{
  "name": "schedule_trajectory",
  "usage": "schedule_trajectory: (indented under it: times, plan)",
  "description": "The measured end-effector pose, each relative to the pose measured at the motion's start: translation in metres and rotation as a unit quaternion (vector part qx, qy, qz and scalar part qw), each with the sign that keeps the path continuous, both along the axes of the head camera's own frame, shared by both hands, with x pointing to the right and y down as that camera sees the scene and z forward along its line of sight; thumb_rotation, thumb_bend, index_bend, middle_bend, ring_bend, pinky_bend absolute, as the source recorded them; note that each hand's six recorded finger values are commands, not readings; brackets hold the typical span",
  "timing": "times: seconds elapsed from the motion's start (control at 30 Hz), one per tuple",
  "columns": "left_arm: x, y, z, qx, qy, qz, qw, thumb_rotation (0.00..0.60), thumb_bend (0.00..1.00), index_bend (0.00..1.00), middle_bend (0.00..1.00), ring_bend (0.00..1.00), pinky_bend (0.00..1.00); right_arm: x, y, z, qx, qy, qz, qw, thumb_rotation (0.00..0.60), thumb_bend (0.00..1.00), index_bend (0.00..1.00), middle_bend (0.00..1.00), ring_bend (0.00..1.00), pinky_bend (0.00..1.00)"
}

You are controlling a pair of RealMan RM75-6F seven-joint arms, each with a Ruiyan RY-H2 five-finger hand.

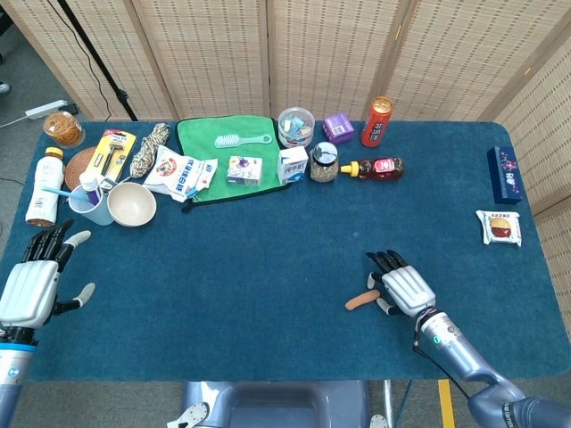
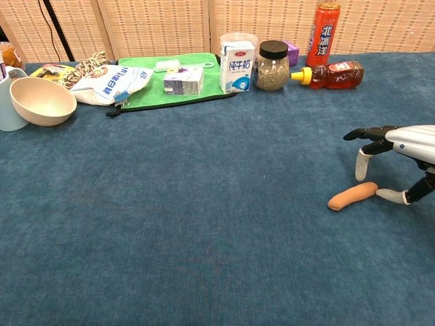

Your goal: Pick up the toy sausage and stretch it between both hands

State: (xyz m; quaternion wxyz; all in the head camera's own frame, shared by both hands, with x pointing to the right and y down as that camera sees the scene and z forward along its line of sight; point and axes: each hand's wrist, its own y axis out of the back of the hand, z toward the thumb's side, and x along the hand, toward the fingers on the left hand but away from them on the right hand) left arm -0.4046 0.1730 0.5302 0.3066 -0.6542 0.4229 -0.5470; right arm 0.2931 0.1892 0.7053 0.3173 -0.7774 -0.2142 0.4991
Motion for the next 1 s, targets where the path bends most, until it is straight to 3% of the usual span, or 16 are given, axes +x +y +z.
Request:
schedule_trajectory:
  times: [0.67,1.0]
  plan:
    - [-0.005,0.001,0.001,-0.001,-0.002,-0.006,1.0000,0.600,0.26,0.18,0.03,0.01,0.02,0.001,0.006,0.007,-0.003,0.007,0.002,1.0000,0.600,0.39,0.43,0.08,0.00,0.00]
    - [-0.010,0.000,0.001,0.000,-0.002,-0.012,0.9999,0.600,0.26,0.18,0.03,0.01,0.02,-0.003,0.004,0.011,-0.003,0.005,0.008,1.0000,0.600,0.39,0.56,0.17,0.00,0.00]
